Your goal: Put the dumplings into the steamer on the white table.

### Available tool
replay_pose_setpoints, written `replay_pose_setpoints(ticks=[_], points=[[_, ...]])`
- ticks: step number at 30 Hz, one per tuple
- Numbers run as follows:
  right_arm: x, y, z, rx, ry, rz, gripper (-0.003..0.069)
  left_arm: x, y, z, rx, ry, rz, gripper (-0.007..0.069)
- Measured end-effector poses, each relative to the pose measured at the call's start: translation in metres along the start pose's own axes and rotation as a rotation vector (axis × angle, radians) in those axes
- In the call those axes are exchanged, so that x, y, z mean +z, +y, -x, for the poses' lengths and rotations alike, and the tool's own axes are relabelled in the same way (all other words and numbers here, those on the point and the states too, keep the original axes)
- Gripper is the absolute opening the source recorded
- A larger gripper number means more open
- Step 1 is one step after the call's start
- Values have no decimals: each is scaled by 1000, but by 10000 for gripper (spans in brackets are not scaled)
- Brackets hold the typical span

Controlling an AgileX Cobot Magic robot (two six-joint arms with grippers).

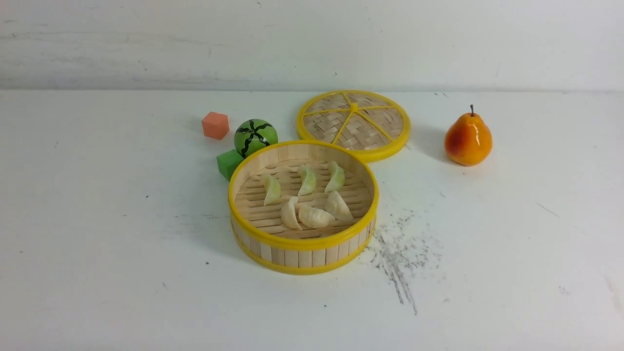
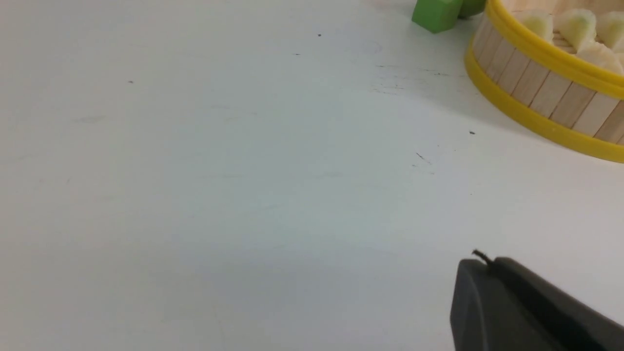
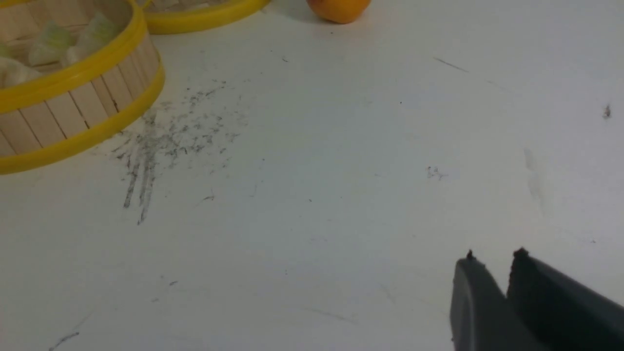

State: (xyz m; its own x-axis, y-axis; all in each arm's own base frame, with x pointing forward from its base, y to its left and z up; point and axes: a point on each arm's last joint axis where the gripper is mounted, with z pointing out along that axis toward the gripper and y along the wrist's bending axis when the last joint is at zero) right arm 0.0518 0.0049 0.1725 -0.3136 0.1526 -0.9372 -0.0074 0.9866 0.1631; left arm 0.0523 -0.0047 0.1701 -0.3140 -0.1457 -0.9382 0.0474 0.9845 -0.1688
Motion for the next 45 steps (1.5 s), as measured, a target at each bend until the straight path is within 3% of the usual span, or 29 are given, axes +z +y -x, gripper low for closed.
replay_pose_setpoints(ticks=[45], points=[[0, 0, 0, 0, 0, 0, 137, 0, 0, 0, 0, 1, 0, -9]])
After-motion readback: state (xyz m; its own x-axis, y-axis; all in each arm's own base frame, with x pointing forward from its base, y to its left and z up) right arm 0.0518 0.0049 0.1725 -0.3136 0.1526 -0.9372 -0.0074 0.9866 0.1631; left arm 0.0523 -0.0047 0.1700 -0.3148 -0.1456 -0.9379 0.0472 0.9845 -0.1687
